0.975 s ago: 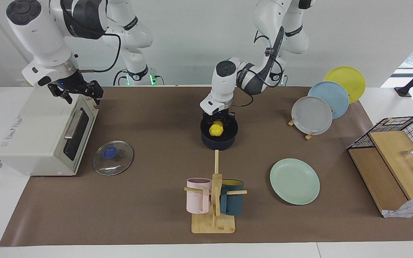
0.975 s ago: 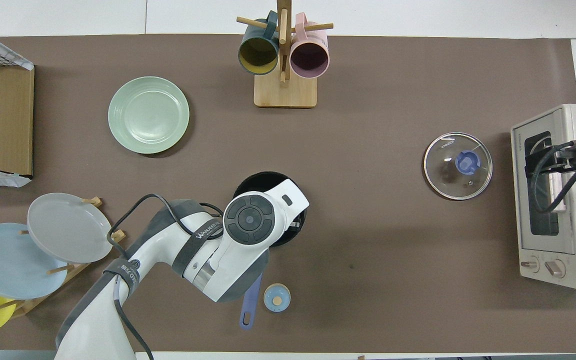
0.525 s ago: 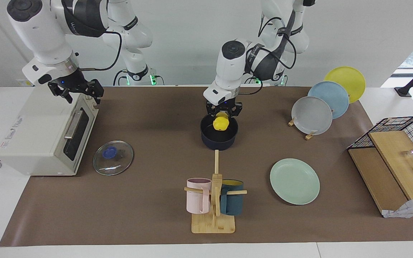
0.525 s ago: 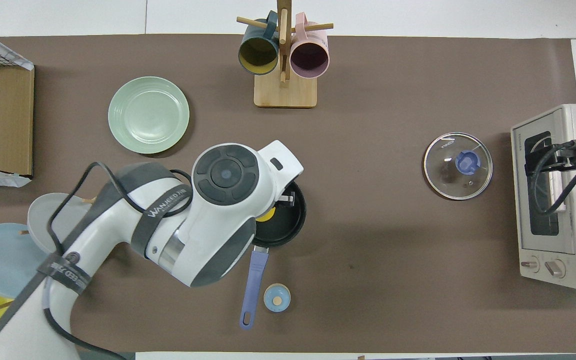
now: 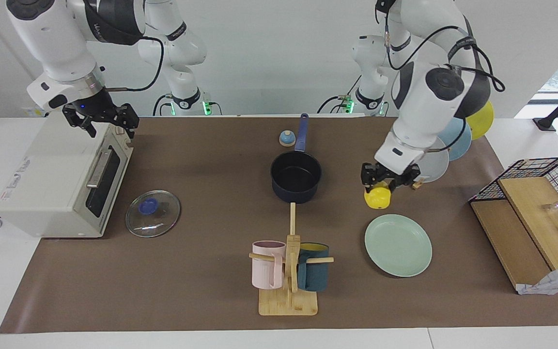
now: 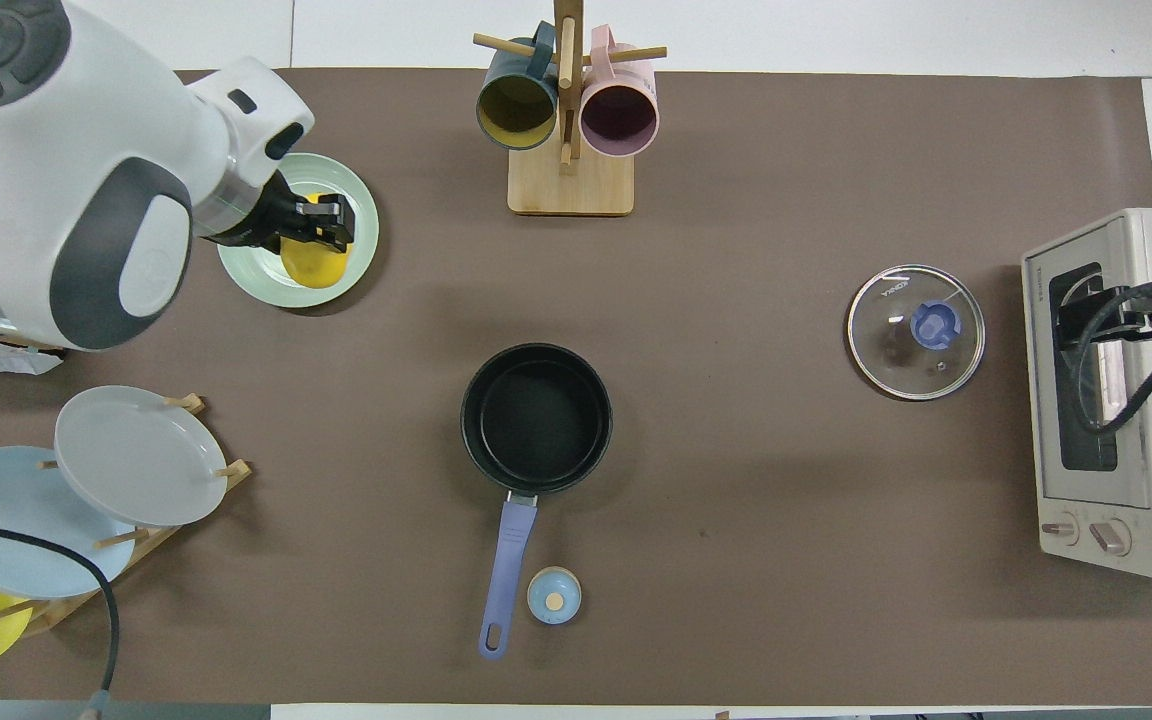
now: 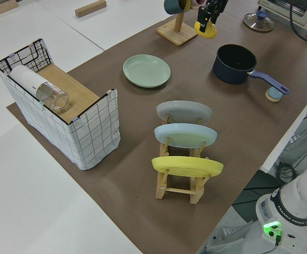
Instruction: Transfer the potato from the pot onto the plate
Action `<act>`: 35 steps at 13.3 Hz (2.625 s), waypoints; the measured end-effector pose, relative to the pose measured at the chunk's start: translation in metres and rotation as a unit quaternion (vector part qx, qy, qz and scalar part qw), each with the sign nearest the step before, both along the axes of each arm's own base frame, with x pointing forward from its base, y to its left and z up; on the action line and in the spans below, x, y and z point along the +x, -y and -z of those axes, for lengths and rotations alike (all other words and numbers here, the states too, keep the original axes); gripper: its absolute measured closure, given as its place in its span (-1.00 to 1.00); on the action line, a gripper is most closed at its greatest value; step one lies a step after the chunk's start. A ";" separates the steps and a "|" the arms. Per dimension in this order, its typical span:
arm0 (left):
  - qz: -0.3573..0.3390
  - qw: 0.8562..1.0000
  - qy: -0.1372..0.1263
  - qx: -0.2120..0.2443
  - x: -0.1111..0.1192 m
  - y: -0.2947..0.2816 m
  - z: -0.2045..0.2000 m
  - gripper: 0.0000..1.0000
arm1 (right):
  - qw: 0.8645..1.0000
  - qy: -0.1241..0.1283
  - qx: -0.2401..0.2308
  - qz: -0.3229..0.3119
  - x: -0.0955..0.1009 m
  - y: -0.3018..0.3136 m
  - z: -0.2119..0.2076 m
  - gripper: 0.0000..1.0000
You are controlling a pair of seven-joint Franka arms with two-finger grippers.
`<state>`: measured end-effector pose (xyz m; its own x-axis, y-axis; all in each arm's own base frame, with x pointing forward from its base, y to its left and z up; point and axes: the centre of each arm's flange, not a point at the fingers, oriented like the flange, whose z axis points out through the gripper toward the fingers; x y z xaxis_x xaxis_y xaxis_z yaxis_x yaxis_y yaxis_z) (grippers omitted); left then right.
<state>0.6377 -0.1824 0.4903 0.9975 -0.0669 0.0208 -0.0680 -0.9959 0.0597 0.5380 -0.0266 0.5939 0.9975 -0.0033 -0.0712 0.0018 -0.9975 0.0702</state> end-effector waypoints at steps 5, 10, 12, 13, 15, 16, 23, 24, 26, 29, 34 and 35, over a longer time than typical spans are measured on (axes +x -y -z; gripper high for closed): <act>-0.013 1.000 -0.006 0.000 0.055 -0.054 0.103 -0.22 | 1.000 0.000 0.000 0.000 0.000 -0.001 0.000 -1.00; -0.021 1.000 -0.006 0.001 0.050 -0.063 0.151 -0.22 | 1.000 0.001 0.000 0.000 0.000 0.000 0.000 -1.00; -0.022 1.000 0.000 0.001 0.048 -0.064 0.154 -0.22 | 1.000 0.001 0.000 0.000 0.000 0.000 0.000 -1.00; -0.022 1.000 -0.001 0.001 0.047 -0.064 0.155 -0.40 | 1.000 0.001 0.000 0.000 0.000 0.000 0.000 -1.00; -0.023 1.000 0.009 0.000 0.049 -0.065 0.152 -0.89 | 1.000 0.001 0.000 0.000 0.000 0.000 0.000 -1.00; -0.024 1.000 0.020 -0.002 0.052 -0.065 0.143 -1.00 | 1.000 0.001 0.000 0.000 0.000 0.000 0.000 -1.00; -0.039 0.995 0.089 -0.003 0.011 -0.097 -0.062 -1.00 | 1.000 0.001 0.000 0.000 0.000 0.000 0.000 -1.00; -0.038 0.996 0.082 0.001 -0.009 -0.102 -0.092 -1.00 | 1.000 0.001 0.000 0.000 0.000 0.000 0.000 -1.00; -0.035 0.998 0.052 0.009 -0.054 -0.108 -0.141 -1.00 | 1.000 0.001 0.000 0.000 0.000 0.000 0.000 -1.00; -0.033 0.999 0.009 0.015 -0.095 -0.113 -0.156 -1.00 | 1.000 0.001 0.000 0.000 0.000 0.000 0.000 -1.00; -0.031 0.998 -0.045 0.024 -0.110 -0.114 -0.120 -1.00 | 1.000 0.001 0.000 0.000 0.000 0.000 0.000 -1.00; -0.031 0.998 -0.053 0.025 -0.113 -0.115 -0.122 -1.00 | 1.000 0.001 0.000 0.000 0.000 0.000 0.000 -1.00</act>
